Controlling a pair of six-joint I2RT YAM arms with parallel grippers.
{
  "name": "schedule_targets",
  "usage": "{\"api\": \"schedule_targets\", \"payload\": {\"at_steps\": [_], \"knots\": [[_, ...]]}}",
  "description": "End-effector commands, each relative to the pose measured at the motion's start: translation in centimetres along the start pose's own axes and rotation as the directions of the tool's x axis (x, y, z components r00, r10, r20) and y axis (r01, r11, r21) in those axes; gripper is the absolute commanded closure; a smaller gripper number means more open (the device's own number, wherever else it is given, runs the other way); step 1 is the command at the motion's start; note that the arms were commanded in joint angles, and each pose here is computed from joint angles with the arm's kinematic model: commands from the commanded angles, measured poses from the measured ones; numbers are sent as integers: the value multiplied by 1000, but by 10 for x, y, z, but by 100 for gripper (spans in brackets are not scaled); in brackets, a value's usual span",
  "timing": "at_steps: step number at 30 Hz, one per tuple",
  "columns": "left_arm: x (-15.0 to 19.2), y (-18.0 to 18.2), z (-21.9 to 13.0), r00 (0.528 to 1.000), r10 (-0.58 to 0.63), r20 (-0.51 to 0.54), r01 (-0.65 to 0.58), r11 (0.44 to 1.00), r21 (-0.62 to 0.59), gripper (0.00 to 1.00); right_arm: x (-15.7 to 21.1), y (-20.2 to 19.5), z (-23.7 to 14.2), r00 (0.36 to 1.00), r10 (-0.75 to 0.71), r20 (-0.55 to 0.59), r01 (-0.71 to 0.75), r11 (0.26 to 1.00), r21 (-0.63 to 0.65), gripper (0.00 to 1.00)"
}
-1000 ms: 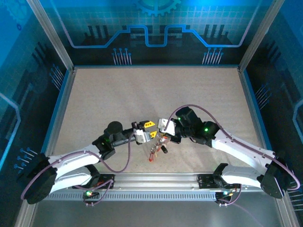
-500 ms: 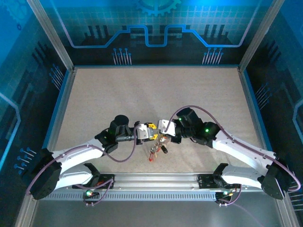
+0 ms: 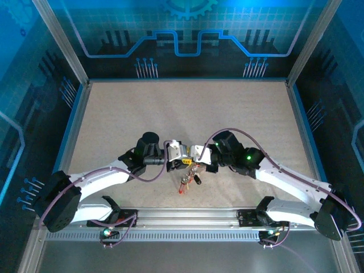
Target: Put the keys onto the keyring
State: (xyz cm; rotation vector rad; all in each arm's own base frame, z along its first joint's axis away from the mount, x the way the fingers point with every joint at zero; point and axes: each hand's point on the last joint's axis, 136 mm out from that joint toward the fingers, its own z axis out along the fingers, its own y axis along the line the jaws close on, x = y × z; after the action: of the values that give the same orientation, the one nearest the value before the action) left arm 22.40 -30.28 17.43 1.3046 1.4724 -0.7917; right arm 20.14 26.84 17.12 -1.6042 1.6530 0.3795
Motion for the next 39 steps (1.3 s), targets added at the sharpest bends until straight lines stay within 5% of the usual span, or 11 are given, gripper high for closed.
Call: {"api": "schedule_targets", "payload": {"at_steps": [1,27,39], "knots": [[-10,1,0,999,-33,18,33,999,29,64,-14,-4,-7,998,-35,61,33,999,30,100],[0,0,5,988,-154,-3,153,981,121,67,-15,0,-6,997,-44,64,43,999,11,100],[1,-10,7,988,-153,6,149,972,179,80,-15,-1,-7,997,-46,64,45,999,18,100]]}}
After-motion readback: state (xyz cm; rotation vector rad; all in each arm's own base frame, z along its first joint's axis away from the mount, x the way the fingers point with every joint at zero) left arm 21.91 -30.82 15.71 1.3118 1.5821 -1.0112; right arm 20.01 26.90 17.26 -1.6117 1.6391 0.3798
